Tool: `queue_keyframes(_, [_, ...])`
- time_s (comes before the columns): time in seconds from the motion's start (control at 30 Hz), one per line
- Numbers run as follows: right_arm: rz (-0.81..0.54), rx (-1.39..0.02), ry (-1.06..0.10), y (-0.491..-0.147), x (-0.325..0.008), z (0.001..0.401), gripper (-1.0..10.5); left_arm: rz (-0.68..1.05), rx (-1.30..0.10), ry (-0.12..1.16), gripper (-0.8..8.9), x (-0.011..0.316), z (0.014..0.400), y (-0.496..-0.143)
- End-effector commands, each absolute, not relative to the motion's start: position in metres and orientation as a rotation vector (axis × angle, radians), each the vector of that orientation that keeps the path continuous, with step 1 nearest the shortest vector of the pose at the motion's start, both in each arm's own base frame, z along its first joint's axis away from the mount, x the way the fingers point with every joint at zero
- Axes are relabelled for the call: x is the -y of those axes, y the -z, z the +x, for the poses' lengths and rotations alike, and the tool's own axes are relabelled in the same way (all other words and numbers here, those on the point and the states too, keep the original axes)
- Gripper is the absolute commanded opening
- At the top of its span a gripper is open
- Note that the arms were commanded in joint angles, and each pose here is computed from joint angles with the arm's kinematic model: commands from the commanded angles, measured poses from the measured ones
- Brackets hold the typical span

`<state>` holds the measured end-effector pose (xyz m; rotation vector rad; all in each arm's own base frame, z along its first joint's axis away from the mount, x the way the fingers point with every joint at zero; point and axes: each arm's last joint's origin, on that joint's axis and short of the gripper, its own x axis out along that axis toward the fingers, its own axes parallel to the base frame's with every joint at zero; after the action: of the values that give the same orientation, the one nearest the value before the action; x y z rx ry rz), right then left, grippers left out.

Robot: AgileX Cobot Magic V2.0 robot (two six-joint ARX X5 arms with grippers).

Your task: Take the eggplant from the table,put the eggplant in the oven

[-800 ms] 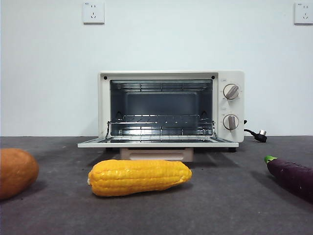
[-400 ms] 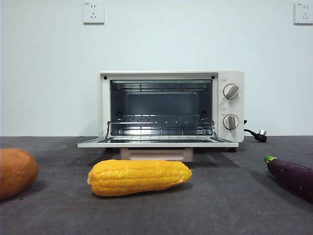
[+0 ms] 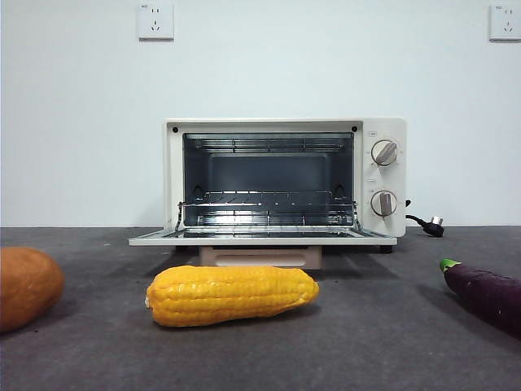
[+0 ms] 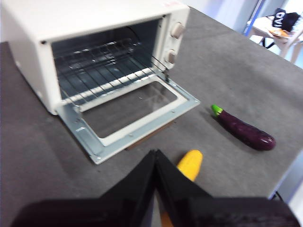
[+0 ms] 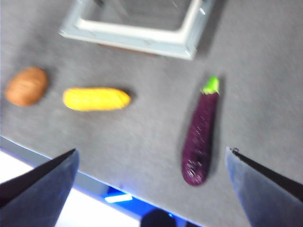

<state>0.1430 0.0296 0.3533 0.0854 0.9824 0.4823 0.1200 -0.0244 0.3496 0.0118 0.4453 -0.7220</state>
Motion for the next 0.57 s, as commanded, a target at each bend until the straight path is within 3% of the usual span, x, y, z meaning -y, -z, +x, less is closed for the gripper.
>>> queue_keyframes(0.03, [0.055, -1.033, -0.47, -0.347, -0.033, 0.151, 5.3, 0.016, -0.415, 0.735, -0.06, 0.024, 0.116, -0.351])
queue_keyframes(0.33, [-0.022, -1.253, -0.463, -0.297, -0.056, 0.177, 5.3, 0.01, -0.403, 0.769, -0.06, 0.025, 0.113, -0.352])
queue_keyframes(0.57, [0.018, -1.363, -0.405, -0.238, -0.062, 0.188, 5.3, 0.008, -0.408, 0.769, -0.06, 0.025, 0.113, -0.352])
